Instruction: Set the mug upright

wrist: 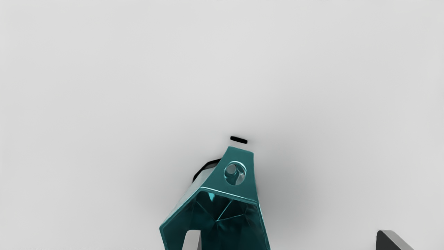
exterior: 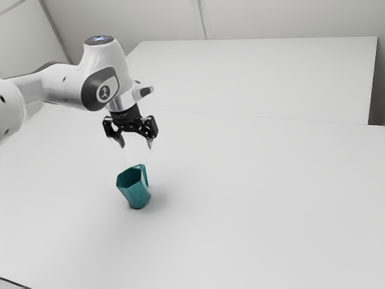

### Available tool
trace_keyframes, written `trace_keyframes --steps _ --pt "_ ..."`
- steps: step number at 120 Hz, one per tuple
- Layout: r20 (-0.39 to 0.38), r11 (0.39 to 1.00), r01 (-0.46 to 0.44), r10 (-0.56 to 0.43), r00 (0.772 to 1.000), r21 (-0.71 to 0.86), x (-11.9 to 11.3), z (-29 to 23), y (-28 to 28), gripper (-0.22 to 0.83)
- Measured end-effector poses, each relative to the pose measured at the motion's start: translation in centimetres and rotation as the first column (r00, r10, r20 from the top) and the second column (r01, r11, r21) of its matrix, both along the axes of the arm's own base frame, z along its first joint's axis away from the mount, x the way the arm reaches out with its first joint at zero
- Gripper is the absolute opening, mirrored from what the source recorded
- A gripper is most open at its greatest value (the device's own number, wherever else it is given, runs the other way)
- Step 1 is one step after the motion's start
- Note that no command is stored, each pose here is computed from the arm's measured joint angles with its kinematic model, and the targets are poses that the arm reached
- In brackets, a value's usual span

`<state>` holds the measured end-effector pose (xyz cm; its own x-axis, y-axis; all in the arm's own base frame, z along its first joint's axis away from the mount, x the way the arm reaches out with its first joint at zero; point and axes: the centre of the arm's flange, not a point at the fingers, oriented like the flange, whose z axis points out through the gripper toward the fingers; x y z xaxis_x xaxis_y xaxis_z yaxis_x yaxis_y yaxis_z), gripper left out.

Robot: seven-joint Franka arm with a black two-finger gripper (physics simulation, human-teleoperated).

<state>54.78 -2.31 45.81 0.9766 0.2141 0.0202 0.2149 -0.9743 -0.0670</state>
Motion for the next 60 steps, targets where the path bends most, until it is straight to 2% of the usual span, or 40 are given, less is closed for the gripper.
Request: trace_keyframes --steps 30,60 --pt "-0.016 0.999 0.050 -0.050 0.999 -0.006 0.9 7.4 -0.2 0.60" --pt "-0.013 0.995 0.100 -0.100 0.995 0.000 0.5 14.0 -0.2 0.61"
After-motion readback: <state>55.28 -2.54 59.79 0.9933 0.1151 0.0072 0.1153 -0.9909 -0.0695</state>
